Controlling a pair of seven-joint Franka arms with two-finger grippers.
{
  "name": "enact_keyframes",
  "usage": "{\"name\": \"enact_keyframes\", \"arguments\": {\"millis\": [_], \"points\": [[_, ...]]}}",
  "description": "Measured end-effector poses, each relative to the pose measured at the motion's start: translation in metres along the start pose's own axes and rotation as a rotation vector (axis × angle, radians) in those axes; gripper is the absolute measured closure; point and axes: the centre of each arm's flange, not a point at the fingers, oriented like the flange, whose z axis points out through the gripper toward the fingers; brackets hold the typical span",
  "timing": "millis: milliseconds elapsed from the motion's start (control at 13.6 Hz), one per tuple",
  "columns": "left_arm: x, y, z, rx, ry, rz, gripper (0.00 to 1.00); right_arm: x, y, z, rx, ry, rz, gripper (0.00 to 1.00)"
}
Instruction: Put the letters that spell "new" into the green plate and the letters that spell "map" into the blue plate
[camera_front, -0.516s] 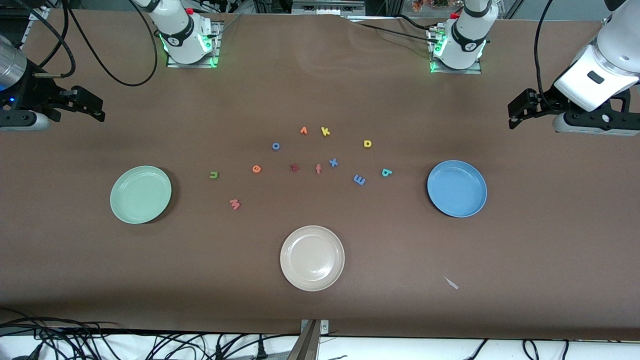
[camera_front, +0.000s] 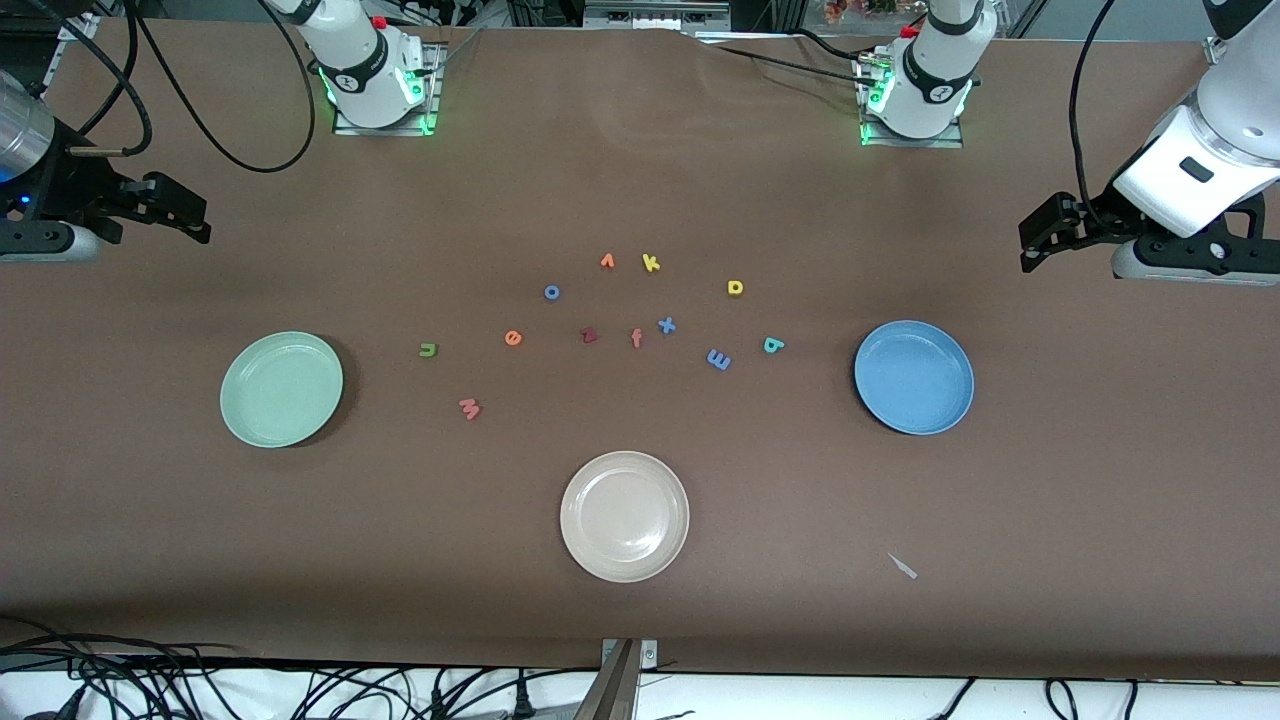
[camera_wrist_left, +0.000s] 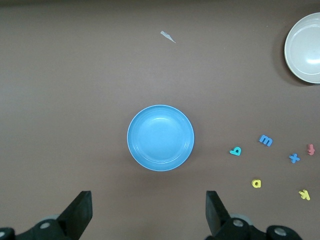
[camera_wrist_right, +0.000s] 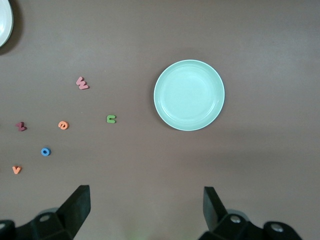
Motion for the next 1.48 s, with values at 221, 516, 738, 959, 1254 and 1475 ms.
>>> {"name": "enact_keyframes", "arguments": {"millis": [221,516,738,959,1254,1475], "points": [[-0.0001,0.0009,0.0,0.0,0.0,0.002,0.0,0.0,0.0,0.0,0.0,0.0,0.0,0.0],[-0.0003,0.001,0.0001,0.0,-0.002,0.002,0.0,0.0,0.0,0.0,0.0,0.0,0.0,0.0],[-0.0003,0.0004,0.0002,0.0,-0.002,0.001,0.0,0.0,0.0,0.0,0.0,0.0,0.0,0.0],[-0.0003,0.0004,0.0002,0.0,-0.003,0.001,0.0,0.0,0.0,0.0,0.0,0.0,0.0,0.0],[-0.001,0.0003,0.0008,0.001,-0.009,0.001,0.0,0.0,0.0,0.0001,0.0,0.0,0.0,0.0],[-0.0014,0.0002,0.0011,0.001,-0.013,0.001,0.0,0.0,0.0,0.0001,0.0,0.0,0.0,0.0]]}}
